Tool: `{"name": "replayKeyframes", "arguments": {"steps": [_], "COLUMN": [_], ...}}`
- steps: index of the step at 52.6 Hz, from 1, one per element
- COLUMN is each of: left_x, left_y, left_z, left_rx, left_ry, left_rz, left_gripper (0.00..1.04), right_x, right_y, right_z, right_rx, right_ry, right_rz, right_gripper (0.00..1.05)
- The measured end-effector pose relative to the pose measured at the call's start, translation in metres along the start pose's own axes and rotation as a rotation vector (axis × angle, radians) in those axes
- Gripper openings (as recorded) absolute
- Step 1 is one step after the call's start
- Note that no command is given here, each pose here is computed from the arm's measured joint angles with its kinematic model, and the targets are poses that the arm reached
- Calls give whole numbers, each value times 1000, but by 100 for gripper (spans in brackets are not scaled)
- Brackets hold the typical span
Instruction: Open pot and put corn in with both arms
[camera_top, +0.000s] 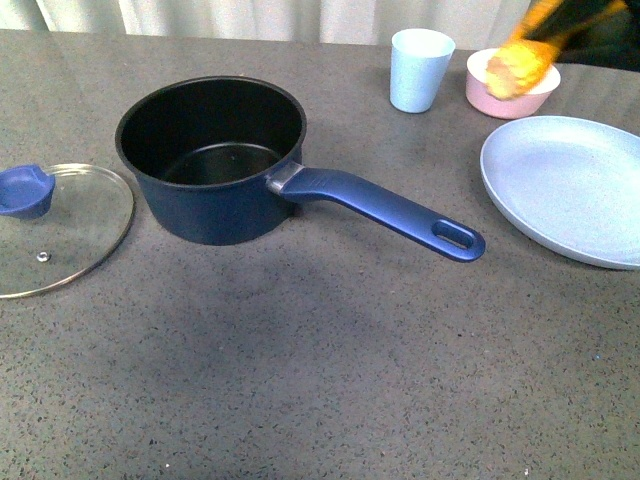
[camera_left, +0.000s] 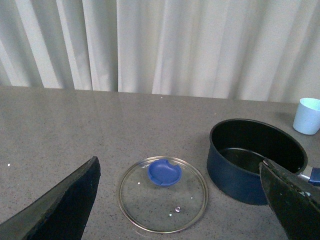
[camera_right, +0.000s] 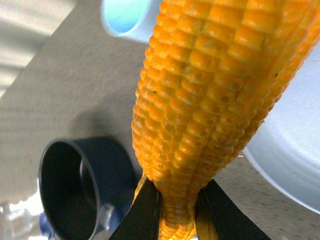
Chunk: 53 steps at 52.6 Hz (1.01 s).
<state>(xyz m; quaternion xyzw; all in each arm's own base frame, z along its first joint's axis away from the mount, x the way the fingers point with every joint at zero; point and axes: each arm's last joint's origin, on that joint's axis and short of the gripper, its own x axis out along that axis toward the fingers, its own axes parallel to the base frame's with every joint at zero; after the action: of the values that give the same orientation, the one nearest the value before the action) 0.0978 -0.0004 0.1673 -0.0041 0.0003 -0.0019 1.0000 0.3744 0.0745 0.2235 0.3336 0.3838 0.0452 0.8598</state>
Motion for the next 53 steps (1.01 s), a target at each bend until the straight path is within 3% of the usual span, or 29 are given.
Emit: {"name": "replayKeyframes", "arguments": {"steps": [11, 26, 35, 47, 53], "left_x": [0, 0, 0, 0, 0], "left_y": [0, 0, 0, 0, 0], "left_z": [0, 0, 0, 0, 0], "left_rx": [0, 0, 0, 0, 0], "left_ry": [0, 0, 0, 0, 0], "left_rz": [1, 0, 0, 1, 0], "left_gripper": [96, 96, 96, 96, 96], "right_x": [34, 89, 101, 110, 116], "right_y": [58, 106, 132, 145, 143], "right_z": [-13, -34, -67, -92, -101], "right_rx": [-258, -521, -606, -640, -649], "right_ry": [106, 218, 288, 332, 351], "right_rz": [118, 180, 240, 259, 248], "right_gripper": [9, 8, 8, 8, 21]}}
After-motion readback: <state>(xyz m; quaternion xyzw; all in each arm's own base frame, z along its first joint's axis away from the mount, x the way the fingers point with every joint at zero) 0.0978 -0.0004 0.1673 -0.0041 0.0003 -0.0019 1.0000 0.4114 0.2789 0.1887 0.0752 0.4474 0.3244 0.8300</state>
